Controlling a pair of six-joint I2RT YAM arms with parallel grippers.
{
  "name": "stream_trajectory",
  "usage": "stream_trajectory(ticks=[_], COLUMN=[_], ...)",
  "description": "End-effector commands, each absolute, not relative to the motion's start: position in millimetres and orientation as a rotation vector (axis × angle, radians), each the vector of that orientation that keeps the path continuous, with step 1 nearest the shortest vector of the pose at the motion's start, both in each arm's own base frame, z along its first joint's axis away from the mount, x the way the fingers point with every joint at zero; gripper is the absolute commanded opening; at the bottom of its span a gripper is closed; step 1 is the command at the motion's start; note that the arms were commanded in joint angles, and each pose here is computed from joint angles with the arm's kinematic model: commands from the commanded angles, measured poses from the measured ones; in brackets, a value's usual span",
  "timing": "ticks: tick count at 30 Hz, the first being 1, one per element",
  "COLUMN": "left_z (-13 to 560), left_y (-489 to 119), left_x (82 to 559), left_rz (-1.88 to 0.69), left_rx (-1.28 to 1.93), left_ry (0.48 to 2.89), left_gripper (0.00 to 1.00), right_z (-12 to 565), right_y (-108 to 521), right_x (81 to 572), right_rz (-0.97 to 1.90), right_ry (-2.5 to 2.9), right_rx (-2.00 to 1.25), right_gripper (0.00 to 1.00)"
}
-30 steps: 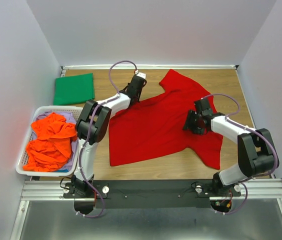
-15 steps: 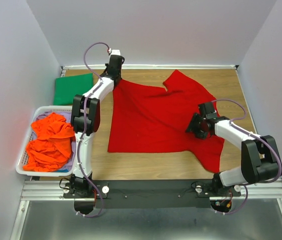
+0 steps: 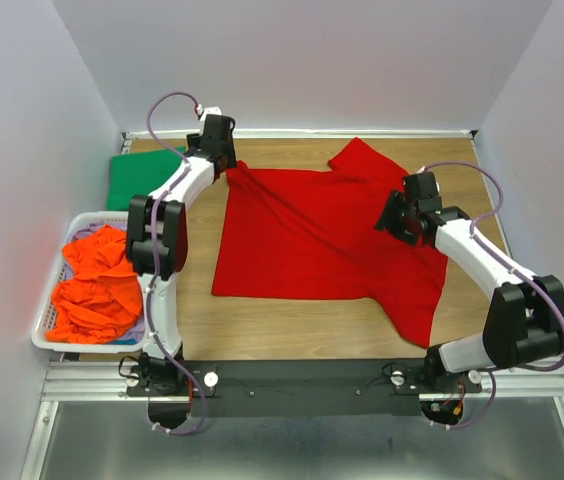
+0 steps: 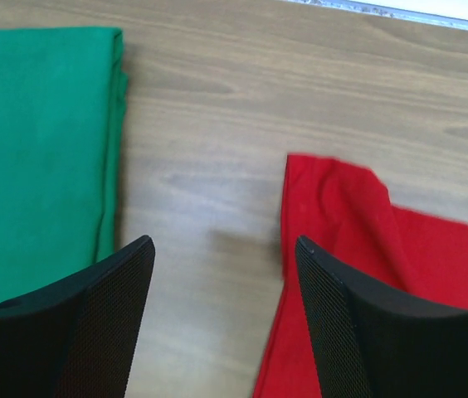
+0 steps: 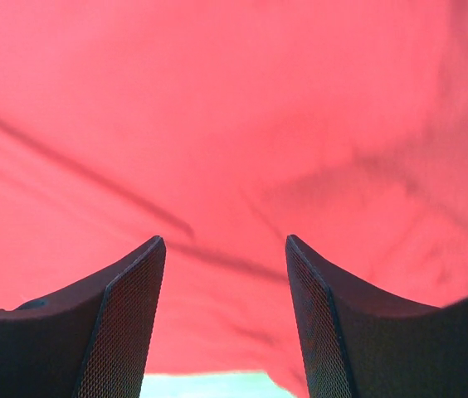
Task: Fold and stack the t-shirts
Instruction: Flatten the tshirt out
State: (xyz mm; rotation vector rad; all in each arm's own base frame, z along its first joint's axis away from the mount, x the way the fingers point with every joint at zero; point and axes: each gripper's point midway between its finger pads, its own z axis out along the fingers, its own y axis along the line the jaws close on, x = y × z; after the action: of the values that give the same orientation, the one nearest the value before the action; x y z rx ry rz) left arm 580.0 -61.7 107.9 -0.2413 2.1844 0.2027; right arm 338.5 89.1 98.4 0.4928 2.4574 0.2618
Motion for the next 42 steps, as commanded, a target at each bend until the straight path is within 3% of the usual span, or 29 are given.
stream_trajectory(ticks=[1, 5, 8, 17, 24, 34, 42], left_z=[160.6, 148.7, 95.9, 15.6, -10.7, 5.0, 31.5], left_y=[-87.8, -119.2, -132.9, -139.5, -135.2, -118.8, -125.5], left_x=[540.1, 472.0, 401.4, 289.6, 254.0, 233.9, 250.8], left_rz=[0.039, -0.092, -0.121, -0.162, -0.171, -0.115, -0.161], left_rx=[-0.272, -0.217, -0.155, -0.148, -0.162, -0.258, -0.296], left_ry=[2.148, 2.237, 2.404, 2.679, 2.789, 2.782, 2.705], left_gripper=[0.75, 0.67, 0.58, 0.45, 0.41, 0.39, 0.40], right_z=[106.4, 91.7, 85.9, 78.7, 55.9, 6.8, 36.9], right_y=[67.3, 52.8, 44.5, 23.7, 22.3, -30.3, -47.4], right_x=[362.8, 377.2, 393.3, 455.5, 490.9, 507.5, 531.8], right_rz=[0.151, 0.160, 0.169, 0.242, 0.309, 0.270, 0.272], right_ry=[2.421, 2.452, 2.443, 2.373, 2.383, 2.382, 2.309], right_rx=[0.481, 0.550, 0.589, 0.657, 0.631, 0.825, 0.774], right_gripper=[0.67, 0.64, 0.62, 0.55, 0.55, 0.55, 0.56])
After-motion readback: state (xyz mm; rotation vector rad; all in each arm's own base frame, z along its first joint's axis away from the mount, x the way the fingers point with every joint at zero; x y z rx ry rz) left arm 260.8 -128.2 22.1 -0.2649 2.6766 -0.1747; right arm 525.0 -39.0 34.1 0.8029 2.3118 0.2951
